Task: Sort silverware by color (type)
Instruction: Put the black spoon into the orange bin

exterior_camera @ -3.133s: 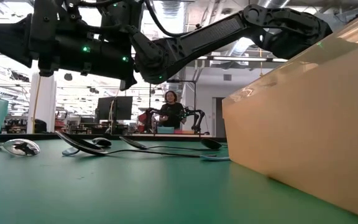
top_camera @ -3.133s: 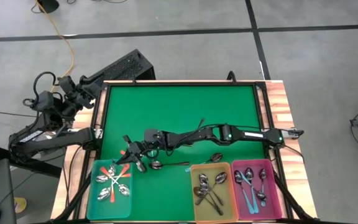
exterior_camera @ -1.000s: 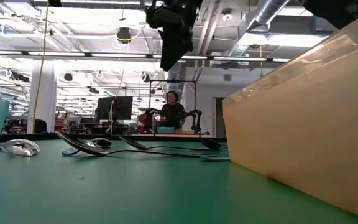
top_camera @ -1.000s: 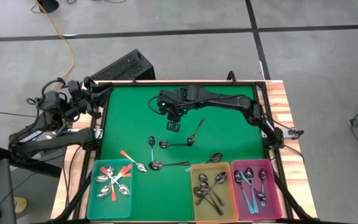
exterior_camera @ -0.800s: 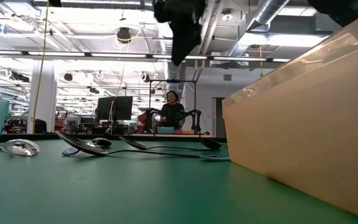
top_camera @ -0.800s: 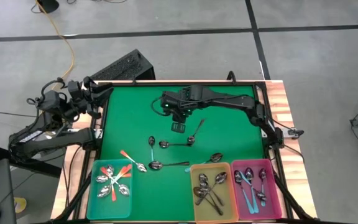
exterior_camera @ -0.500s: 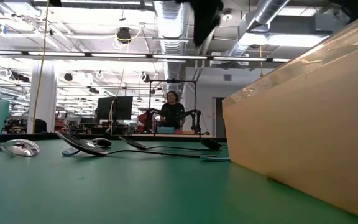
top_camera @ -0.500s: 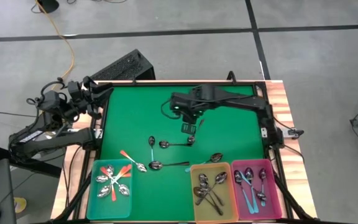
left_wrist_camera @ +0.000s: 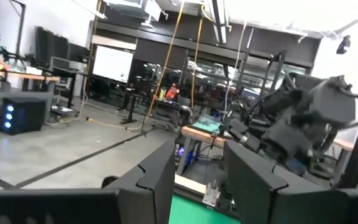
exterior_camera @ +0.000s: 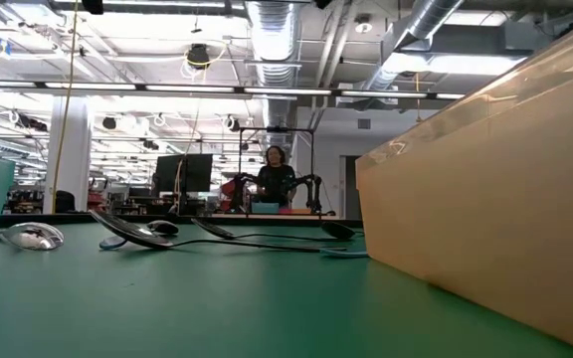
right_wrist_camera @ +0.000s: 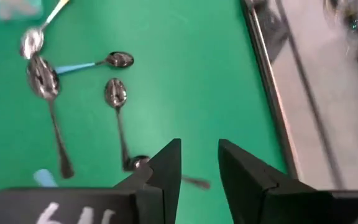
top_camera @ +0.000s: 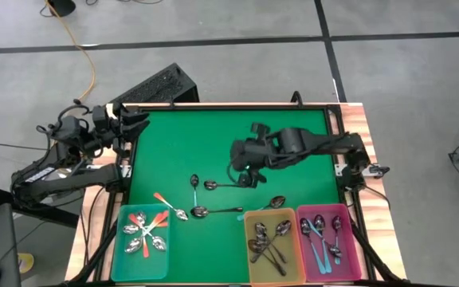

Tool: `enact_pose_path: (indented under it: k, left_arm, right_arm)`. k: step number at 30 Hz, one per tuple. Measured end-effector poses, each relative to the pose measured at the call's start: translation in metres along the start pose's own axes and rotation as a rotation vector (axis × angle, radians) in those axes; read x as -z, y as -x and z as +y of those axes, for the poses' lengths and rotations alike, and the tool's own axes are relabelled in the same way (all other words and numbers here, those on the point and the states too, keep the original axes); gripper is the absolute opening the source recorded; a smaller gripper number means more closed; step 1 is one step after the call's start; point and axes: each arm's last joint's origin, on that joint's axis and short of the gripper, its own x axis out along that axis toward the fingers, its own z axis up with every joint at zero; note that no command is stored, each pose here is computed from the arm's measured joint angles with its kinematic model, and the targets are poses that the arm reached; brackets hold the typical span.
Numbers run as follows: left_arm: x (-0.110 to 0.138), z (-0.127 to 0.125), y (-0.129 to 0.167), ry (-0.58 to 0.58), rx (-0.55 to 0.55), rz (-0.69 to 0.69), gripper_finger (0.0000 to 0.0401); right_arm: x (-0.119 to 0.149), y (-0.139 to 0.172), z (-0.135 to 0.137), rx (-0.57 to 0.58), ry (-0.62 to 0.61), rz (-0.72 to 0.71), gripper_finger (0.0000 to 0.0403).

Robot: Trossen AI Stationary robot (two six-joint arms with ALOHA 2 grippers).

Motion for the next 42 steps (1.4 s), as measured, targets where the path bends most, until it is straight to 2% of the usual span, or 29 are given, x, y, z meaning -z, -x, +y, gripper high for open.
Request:
enact_pose_path:
  k: [2,5,7,9,11,14,20,22,25,29,32,37,42]
  left_arm:
    - [0.001,0.000,0.000,0.000,0.020,0.016,0.0121]
    - [0.002,-0.001,0.000,0.008,0.033,0.025,0.0121]
    - [0.002,-0.001,0.000,0.007,0.037,0.025,0.0121]
    - [0.001,-0.001,0.001,0.000,0.038,0.023,0.0121]
    - [0.001,-0.001,0.001,0.000,0.038,0.021,0.0121]
    - [0.001,-0.001,0.001,0.000,0.035,0.019,0.0121]
    - [0.001,-0.001,0.001,0.002,0.039,0.023,0.0121]
    - [0.002,-0.001,0.001,0.006,0.038,0.025,0.0121]
    - [0.002,-0.001,0.001,0.006,0.035,0.027,0.0121]
    - [0.003,0.000,0.001,0.007,0.020,0.039,0.0121]
    - [0.005,0.001,0.001,0.000,-0.003,0.055,0.0121]
    - [0.006,0.002,0.001,-0.014,-0.041,0.057,0.0121]
    - [0.006,0.003,0.001,-0.025,-0.053,0.053,0.0121]
  right_arm:
    - [0.002,-0.014,0.011,-0.024,0.076,-0.001,0.0132]
    - [0.015,-0.029,0.021,-0.033,0.152,0.076,0.0132]
    - [0.028,-0.021,0.014,-0.022,0.139,0.129,0.0132]
    - [0.036,-0.016,0.008,-0.017,0.090,0.115,0.0132]
    - [0.043,-0.015,0.004,-0.027,0.051,0.052,0.0132]
    - [0.052,-0.031,0.007,-0.064,0.029,-0.078,0.0132]
    - [0.077,-0.060,-0.001,-0.305,-0.027,-0.415,0.0132]
    - [0.083,-0.072,-0.005,-0.326,-0.091,-0.512,0.0132]
    - [0.092,-0.089,-0.011,-0.309,-0.134,-0.535,0.0132]
    - [0.106,-0.118,-0.009,-0.286,-0.121,-0.411,0.0132]
    - [0.120,-0.141,-0.004,-0.286,-0.076,-0.250,0.0132]
    - [0.120,-0.159,-0.007,-0.334,-0.099,-0.212,0.0132]
    - [0.121,-0.190,0.012,-0.378,-0.107,-0.202,0.0132]
